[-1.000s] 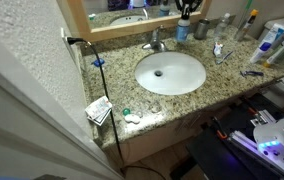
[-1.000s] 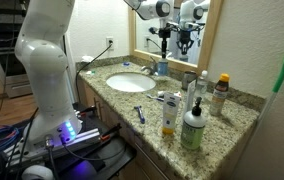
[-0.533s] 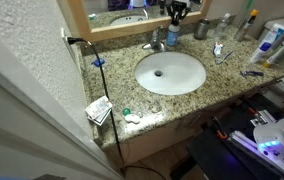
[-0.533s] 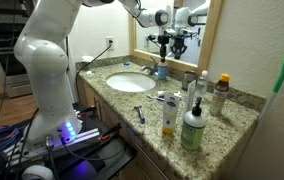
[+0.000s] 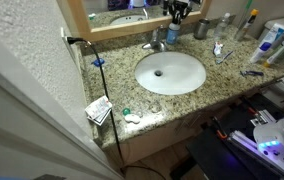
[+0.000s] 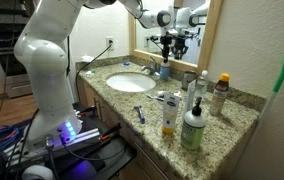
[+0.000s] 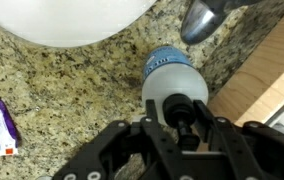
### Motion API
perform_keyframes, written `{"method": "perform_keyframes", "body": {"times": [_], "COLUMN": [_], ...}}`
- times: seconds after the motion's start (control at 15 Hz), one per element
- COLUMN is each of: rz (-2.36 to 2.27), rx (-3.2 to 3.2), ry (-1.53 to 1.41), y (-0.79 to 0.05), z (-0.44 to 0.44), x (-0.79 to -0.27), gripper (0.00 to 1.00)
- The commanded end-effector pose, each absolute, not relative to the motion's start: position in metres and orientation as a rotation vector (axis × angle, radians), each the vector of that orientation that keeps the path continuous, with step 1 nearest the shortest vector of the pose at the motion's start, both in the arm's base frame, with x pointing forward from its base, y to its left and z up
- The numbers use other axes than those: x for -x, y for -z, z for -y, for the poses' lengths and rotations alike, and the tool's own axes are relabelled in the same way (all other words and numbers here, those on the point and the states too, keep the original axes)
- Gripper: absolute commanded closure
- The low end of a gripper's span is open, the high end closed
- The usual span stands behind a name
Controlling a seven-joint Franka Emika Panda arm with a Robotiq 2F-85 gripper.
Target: Place the blue and white pump bottle on the right side of the faucet, place the green and white pump bottle on the left side of the faucet, put the toothbrush in the silver cup, place the toothpaste next to the silver cup
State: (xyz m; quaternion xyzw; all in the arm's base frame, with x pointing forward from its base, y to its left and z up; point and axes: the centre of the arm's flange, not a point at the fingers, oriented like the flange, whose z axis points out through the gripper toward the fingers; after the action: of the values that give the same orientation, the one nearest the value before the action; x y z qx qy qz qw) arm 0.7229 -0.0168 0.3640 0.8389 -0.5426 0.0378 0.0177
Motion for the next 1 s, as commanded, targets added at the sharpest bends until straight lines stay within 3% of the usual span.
{"method": "perform_keyframes", "body": {"times": [0.0,0.27,0.93], "rz": [1.677,1.623,1.221], "rx": [-2.633,-2.682,-2.556], "ry": [-0.100,-0.128,0.248], "y": [-0.382,-0.421,-0.548], "z": [0.019,0.014,0.112], "x": [-0.718,-0.706,-0.564], "gripper": [0.27,0.02,0.00]}}
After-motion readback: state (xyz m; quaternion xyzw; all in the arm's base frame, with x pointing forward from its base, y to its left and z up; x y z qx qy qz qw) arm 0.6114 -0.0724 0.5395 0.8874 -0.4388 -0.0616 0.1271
